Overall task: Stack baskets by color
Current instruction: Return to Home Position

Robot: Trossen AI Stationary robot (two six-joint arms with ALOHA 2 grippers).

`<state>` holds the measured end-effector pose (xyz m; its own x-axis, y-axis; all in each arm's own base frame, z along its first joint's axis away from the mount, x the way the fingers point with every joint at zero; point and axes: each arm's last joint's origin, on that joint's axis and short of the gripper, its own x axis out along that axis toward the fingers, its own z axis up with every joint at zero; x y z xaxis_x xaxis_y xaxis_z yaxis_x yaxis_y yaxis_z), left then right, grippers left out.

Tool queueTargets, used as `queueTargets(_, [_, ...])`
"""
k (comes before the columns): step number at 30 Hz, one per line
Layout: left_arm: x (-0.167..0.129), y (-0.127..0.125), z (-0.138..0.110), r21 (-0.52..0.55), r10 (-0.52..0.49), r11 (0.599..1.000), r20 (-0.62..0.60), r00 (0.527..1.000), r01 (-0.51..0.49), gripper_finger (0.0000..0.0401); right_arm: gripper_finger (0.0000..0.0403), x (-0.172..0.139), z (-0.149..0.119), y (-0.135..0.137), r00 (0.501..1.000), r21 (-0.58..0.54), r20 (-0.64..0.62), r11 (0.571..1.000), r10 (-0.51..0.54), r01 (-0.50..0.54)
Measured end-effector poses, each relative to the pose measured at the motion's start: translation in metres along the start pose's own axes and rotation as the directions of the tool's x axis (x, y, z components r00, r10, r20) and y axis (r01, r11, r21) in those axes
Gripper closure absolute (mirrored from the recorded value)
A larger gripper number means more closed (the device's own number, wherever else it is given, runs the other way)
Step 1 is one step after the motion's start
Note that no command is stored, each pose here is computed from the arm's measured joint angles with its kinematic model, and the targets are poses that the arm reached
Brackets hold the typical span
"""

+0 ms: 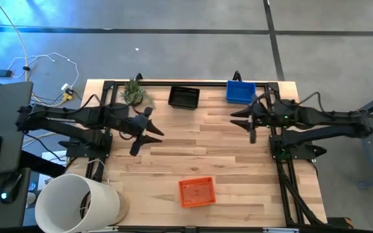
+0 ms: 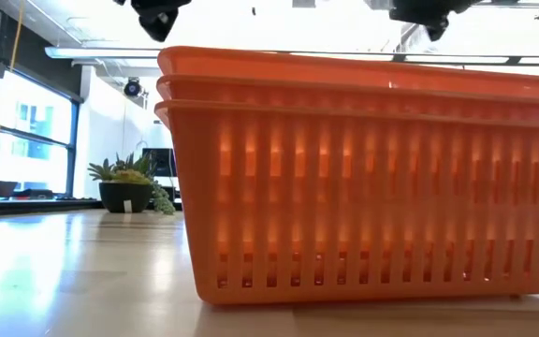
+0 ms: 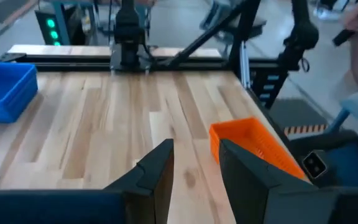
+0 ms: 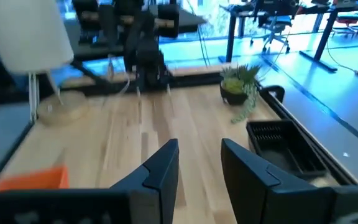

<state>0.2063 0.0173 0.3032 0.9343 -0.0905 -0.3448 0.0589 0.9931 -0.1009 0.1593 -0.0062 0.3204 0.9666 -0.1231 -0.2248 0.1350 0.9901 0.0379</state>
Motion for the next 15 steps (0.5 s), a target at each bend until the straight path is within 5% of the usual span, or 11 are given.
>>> queueTargets(9, [-0.028,-0.003,-0.041,-0.018,0.042,0.999,0.159,0.986,-0.039,0.0286,0.0293,-0.025,-0.018,-0.006,0.982,-0.074,-0.161,0.993,-0.103,0.092])
queueTargets(15, [-0.041,-0.004,-0.066,-0.016,0.05,0.999,0.186,0.981,-0.048,0.0286,0.0293,-0.016,-0.033,-0.006,0.982,-0.068,-0.152,0.993,-0.11,0.1])
